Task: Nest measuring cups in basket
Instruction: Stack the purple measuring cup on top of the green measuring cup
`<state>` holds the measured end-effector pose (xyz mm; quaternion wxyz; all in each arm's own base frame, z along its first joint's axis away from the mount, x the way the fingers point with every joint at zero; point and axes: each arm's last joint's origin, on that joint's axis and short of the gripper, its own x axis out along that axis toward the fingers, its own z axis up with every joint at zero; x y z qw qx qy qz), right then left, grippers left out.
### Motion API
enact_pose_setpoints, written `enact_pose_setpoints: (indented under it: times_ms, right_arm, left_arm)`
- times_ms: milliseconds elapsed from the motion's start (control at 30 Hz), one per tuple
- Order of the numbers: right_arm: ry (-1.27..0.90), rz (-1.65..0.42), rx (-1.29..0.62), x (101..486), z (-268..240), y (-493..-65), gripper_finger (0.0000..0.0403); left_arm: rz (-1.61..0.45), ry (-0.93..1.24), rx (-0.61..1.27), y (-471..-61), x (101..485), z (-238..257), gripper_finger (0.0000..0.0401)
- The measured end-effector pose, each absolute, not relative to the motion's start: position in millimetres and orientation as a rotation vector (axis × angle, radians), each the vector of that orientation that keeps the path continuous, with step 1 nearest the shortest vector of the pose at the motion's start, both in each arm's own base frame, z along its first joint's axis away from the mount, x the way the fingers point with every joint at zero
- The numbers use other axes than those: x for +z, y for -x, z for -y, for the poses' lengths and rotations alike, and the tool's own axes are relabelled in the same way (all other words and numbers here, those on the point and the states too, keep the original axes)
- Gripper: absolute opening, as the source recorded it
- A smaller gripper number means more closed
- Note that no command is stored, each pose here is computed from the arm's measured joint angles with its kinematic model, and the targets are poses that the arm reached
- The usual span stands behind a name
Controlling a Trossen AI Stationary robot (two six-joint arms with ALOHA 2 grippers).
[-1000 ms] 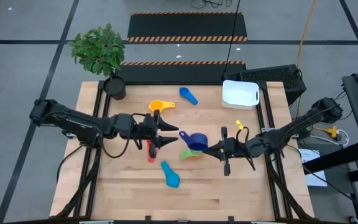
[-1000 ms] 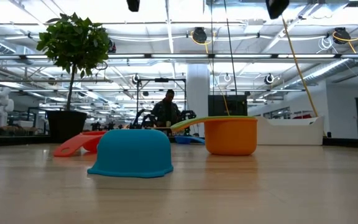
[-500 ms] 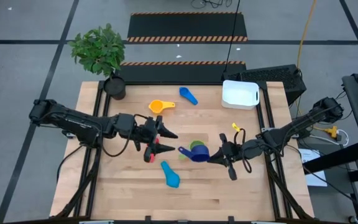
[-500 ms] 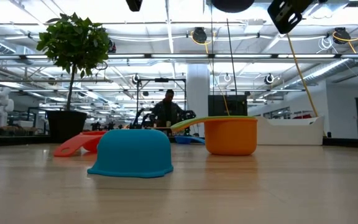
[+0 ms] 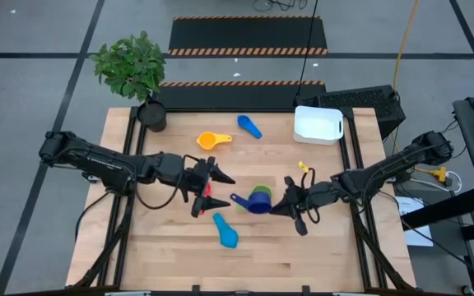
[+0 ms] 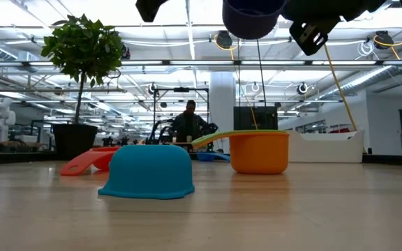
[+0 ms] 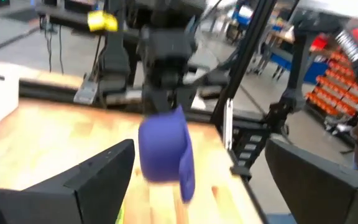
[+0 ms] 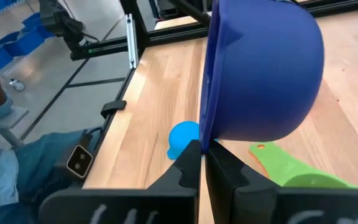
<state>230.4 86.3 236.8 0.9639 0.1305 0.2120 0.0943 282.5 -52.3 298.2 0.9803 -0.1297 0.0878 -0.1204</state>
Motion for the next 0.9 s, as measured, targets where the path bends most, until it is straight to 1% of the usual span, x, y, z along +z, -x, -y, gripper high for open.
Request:
enact_pose_setpoints:
  times_ms: [200, 533, 700, 900]
  right_arm:
    - [-0.283, -0.428, 0.178, 237, -84, -231, 0.0]
    - [-0.284, -0.428, 0.178, 237, -84, -231, 0.0]
    - [-0.284, -0.428, 0.177, 237, -84, -231, 0.0]
    - [-0.283, -0.429, 0.177, 237, -84, -231, 0.0]
  left_arm:
    - [-0.242, 0.26, -0.224, -282, 292, 50, 0.0322]
    - [-0.263, 0.253, -0.218, -281, 290, 49, 0.0261]
    - [-0.287, 0.248, -0.215, -281, 288, 49, 0.0249]
    - [-0.275, 0.288, -0.203, -289, 284, 50, 0.0248]
